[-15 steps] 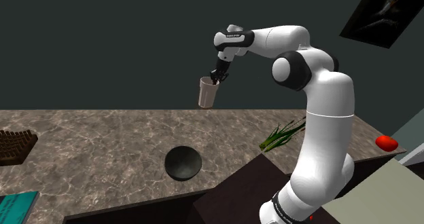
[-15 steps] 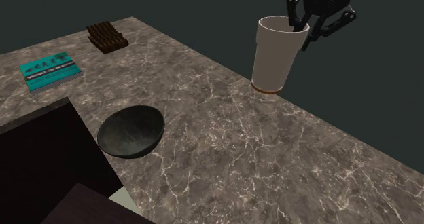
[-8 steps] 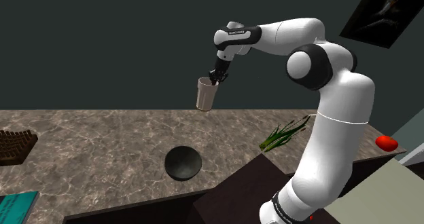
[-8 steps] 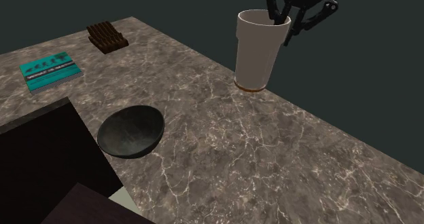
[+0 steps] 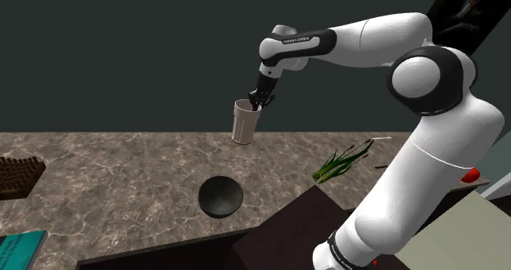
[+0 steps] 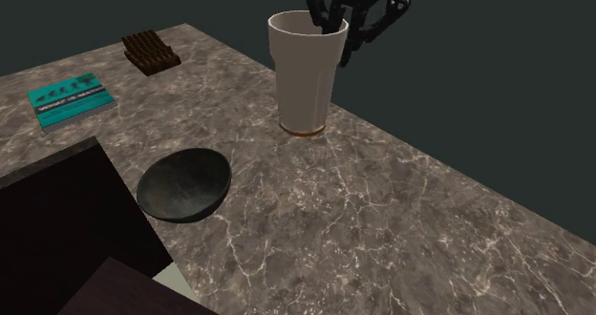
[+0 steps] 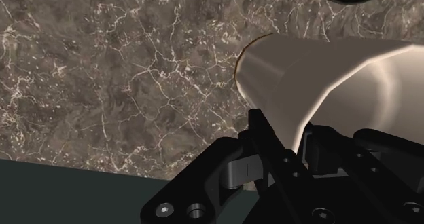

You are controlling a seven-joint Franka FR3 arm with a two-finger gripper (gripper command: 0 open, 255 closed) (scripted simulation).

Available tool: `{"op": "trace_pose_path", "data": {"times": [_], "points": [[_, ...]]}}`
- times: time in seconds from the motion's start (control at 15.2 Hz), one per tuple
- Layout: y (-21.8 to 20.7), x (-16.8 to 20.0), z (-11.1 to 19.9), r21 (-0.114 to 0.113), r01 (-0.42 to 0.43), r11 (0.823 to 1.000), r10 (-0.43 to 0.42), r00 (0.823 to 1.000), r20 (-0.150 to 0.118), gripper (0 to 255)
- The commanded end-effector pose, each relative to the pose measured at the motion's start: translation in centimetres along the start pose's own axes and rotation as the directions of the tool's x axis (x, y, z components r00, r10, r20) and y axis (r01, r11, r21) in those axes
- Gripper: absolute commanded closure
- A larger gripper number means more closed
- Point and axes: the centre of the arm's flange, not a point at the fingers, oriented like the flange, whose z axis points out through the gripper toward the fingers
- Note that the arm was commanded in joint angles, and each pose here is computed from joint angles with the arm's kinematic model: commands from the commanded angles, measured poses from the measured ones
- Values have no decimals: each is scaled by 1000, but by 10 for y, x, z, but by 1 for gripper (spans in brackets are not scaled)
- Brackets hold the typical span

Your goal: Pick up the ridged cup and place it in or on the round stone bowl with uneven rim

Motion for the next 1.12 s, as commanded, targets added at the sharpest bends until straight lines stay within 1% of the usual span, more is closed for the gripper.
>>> {"op": "trace_pose_path", "data": {"times": [0.0,1.06], "points": [[-18,-18,-2,0,-1,1000,1,1000,-1,255],[-168,-167,-9,0,-1,1000,1,1000,-1,255]]}}
